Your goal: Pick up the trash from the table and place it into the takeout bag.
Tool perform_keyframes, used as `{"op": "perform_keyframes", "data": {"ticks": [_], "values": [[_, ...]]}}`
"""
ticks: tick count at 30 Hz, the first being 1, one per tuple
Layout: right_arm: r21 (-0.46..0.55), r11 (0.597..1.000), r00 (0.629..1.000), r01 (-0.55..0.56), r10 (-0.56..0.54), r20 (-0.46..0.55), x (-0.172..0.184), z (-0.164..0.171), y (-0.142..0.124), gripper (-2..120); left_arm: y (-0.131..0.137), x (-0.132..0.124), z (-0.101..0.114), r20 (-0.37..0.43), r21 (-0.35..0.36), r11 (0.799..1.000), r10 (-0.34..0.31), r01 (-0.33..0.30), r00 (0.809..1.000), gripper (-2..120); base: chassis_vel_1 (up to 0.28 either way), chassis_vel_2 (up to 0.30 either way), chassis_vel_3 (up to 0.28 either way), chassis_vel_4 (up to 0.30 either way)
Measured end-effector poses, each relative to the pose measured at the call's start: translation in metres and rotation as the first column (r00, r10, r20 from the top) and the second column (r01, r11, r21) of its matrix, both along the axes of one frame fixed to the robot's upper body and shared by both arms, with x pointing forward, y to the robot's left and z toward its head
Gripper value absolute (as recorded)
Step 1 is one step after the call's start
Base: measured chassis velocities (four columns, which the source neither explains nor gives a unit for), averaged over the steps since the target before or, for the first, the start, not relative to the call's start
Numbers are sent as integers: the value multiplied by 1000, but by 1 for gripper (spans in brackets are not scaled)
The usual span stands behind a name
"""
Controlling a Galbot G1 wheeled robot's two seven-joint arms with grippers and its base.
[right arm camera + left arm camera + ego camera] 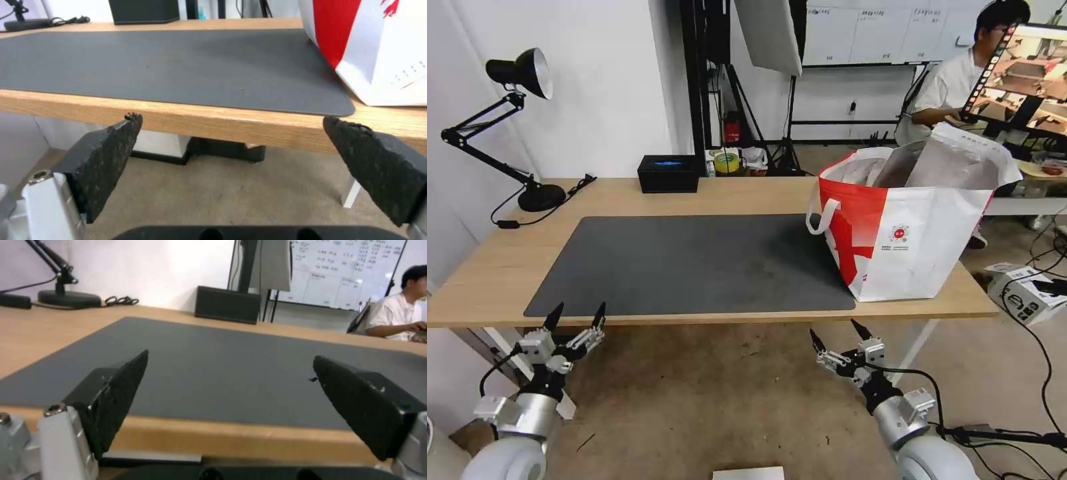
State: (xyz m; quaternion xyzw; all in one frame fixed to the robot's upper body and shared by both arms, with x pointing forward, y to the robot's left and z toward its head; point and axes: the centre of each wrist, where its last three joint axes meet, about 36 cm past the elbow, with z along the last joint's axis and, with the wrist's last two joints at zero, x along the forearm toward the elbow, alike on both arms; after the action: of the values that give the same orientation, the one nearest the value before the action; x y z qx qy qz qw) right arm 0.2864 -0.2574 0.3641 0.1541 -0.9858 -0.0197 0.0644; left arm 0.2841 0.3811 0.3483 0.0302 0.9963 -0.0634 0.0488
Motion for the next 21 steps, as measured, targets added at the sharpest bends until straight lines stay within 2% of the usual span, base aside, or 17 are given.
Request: {"op": "perform_keyframes", "data": {"ticks": [9,21], "values": [[0,1000,1000,0,0,0,0,0,0,100,2,-14,-15,-18,17,1000,17,-17,1000,100,0,0,0,0],[0,1000,1000,0,0,0,0,0,0,100,2,-17,-17,-23,25,1000,9,-9,1000,100,0,0,0,0]]}}
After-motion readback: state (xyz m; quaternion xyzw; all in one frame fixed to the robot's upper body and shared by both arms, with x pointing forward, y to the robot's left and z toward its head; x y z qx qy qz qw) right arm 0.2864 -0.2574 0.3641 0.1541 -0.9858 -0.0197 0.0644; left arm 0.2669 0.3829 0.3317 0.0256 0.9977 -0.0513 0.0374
